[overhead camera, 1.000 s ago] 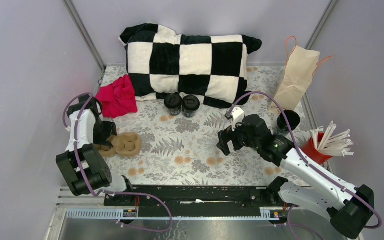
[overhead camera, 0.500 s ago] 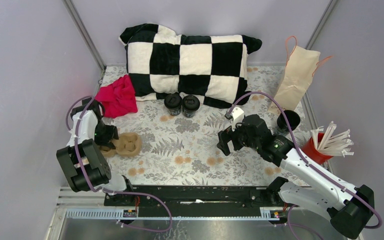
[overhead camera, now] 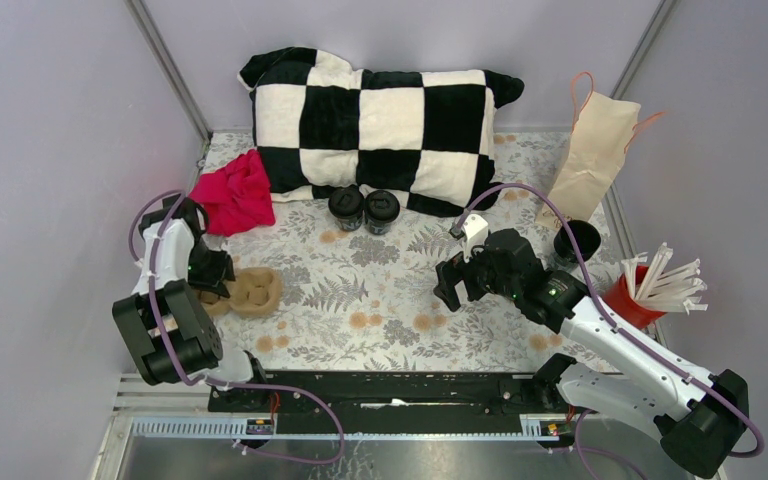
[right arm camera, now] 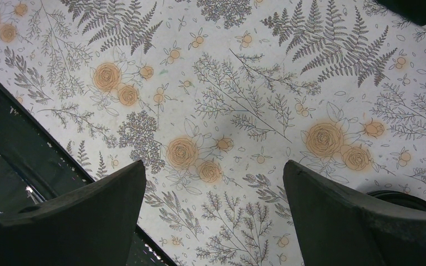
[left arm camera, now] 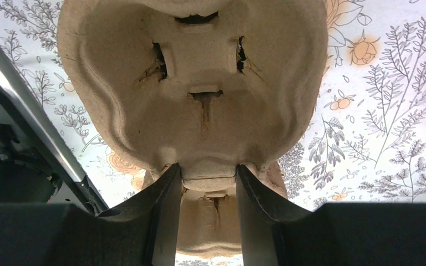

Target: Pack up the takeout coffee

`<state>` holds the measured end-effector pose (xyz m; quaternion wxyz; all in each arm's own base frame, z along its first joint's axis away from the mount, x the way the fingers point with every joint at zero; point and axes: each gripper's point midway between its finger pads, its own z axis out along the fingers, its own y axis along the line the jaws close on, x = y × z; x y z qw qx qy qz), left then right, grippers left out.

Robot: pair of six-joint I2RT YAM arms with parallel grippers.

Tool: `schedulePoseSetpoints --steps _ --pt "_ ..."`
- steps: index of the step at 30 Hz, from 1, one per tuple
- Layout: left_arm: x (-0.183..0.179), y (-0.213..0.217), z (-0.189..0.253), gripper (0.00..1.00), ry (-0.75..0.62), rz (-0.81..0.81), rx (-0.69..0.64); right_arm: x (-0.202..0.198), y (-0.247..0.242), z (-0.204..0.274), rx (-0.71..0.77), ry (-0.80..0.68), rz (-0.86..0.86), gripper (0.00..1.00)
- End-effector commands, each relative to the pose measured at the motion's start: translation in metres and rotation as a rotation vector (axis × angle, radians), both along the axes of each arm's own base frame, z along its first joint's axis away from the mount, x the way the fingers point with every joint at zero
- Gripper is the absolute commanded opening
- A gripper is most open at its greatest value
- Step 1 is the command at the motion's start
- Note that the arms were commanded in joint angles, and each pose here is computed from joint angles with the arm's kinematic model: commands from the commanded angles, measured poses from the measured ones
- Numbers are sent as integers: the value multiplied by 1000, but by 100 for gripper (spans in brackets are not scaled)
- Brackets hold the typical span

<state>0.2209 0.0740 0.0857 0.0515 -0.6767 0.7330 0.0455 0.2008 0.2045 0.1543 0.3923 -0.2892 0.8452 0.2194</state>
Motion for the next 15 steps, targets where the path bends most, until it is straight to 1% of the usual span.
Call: schedulePoseSetpoints --steps 1,5,7,8,9,10,11,12,13,14,15 --pt "0 5 37 33 -62 13 50 4 6 9 22 -44 11 100" --pt "0 5 41 31 -87 14 57 3 6 7 25 -42 11 100" --pt "4 -1 35 24 -90 -6 15 3 8 6 33 -40 14 100" --pt "8 -9 38 19 -107 -27 -16 3 8 7 35 -41 17 100" --pt "14 -14 48 15 -126 -44 -15 2 8 8 33 -41 19 100" --pt "20 -14 62 12 -149 -52 34 2 8 9 30 -39 18 100" --pt "27 -11 70 13 -168 -70 96 3 8 9 29 -42 16 100" --pt "28 -4 67 16 -159 -96 152 3 8 9 31 -43 14 100" --pt "20 3 55 15 -103 -91 168 3 8 9 38 -44 12 100" --pt "9 3 44 8 -40 -72 115 2 10 9 47 -43 18 100" --pt "11 -8 43 5 -40 -84 37 1 12 8 46 -38 29 100"
